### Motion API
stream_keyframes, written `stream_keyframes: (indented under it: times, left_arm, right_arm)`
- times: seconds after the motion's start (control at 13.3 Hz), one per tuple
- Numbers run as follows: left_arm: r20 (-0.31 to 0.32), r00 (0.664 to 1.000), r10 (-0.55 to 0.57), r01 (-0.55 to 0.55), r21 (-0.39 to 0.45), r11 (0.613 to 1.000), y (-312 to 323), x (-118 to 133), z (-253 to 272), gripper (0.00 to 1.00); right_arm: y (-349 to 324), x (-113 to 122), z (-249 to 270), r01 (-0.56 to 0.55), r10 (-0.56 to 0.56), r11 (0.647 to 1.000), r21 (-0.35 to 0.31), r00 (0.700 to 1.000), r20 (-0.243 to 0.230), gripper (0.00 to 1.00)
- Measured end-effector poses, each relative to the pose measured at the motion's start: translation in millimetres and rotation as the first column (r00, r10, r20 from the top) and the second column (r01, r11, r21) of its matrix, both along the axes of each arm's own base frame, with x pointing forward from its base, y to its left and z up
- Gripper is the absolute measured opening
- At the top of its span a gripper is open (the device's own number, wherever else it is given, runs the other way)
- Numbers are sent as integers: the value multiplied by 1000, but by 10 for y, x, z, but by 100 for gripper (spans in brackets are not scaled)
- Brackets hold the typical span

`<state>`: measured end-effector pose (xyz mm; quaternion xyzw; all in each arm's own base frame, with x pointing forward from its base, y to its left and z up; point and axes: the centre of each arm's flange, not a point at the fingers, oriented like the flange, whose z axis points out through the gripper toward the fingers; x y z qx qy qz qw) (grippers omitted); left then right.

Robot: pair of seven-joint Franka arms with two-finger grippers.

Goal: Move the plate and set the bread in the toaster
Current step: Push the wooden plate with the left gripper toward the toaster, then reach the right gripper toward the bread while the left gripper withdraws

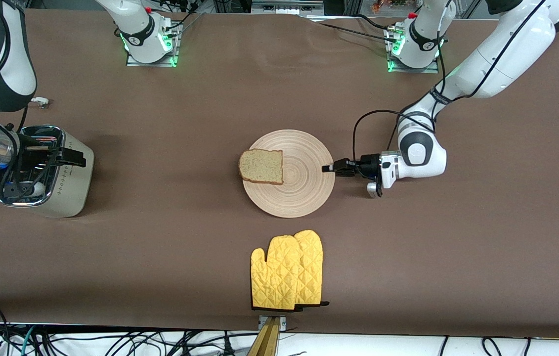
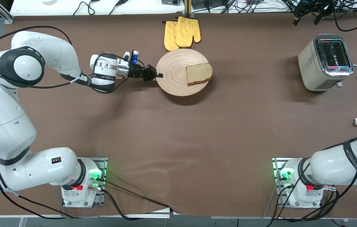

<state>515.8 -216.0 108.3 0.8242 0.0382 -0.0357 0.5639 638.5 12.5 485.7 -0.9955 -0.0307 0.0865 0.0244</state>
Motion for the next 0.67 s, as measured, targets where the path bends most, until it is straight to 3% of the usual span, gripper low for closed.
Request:
stream_keyframes:
  times: [0.3, 0.37, 0.67]
  left_arm:
    - [-2, 1000, -17, 17, 61, 998, -354, -176, -27, 9]
    - [-1, 1000, -20, 20, 60, 998, -376, -181, -18, 15]
    - [16, 1000, 9, -10, 63, 998, -273, -40, 166, 59]
  right_arm:
    - [120, 7, -172, 25, -21, 994, 105, 999, -36, 100]
    - [149, 19, -235, 32, -26, 991, 130, 998, -48, 100]
    - [367, 76, -577, 69, -52, 975, 211, 995, -83, 100]
